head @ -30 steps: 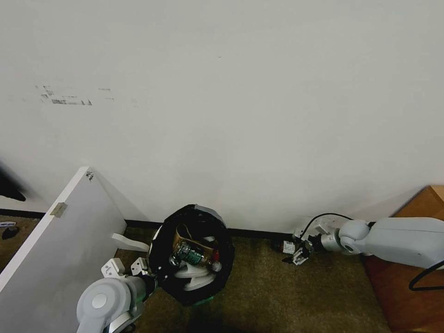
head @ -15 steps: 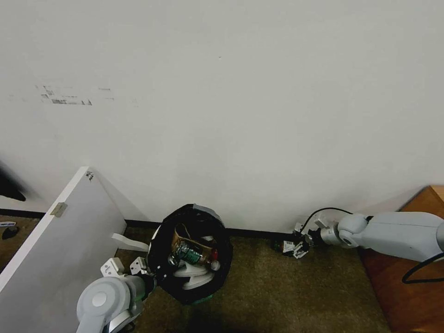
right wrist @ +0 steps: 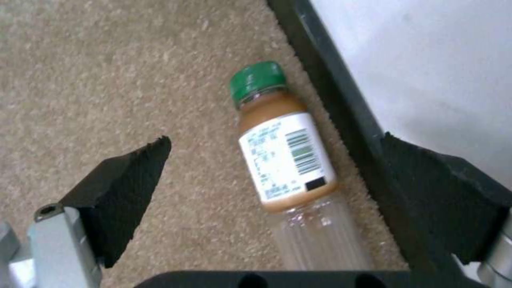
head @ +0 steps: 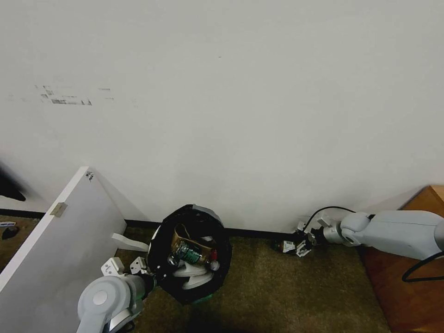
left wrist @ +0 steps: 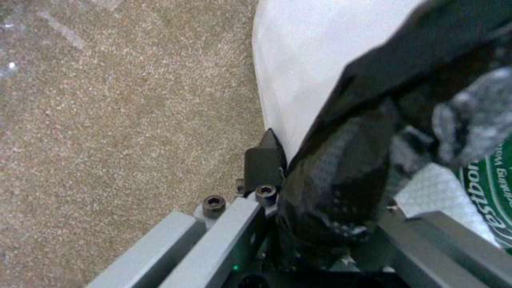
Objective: Pick up the trash bin and place the garbage on the floor into it.
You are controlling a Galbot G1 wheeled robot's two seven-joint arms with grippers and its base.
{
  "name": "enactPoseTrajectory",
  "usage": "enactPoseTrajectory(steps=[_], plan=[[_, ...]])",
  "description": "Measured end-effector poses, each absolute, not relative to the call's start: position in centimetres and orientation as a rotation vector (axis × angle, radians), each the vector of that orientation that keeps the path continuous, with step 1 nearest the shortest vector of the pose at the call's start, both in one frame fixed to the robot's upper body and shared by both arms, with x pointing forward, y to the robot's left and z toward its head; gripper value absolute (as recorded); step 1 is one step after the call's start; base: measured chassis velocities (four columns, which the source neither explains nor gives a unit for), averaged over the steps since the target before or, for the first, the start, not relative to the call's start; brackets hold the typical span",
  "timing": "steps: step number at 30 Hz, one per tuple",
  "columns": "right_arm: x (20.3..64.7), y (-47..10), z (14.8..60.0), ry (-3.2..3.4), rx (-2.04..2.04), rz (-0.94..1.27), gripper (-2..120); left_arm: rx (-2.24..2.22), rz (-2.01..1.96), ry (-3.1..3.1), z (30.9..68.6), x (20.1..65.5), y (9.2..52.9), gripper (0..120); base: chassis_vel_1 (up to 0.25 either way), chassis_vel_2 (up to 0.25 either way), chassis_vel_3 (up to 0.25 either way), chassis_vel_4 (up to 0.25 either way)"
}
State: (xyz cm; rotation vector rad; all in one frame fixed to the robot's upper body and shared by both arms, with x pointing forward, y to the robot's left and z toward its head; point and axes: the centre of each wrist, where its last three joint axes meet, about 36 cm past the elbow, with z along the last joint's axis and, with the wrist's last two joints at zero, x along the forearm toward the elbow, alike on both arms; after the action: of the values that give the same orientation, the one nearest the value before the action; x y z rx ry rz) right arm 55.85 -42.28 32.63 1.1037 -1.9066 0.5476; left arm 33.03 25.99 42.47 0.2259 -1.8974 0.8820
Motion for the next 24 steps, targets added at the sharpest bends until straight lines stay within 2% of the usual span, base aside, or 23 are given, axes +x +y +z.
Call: enactPoseTrajectory(steps=[24], plan=[[57.5, -43.2, 32.2, -1.867, 1.113, 0.559, 100, 0.225, 0.888, -1.888, 41.7, 33.9, 26.1, 0, 0.000, 0.000, 0.000, 0.000]])
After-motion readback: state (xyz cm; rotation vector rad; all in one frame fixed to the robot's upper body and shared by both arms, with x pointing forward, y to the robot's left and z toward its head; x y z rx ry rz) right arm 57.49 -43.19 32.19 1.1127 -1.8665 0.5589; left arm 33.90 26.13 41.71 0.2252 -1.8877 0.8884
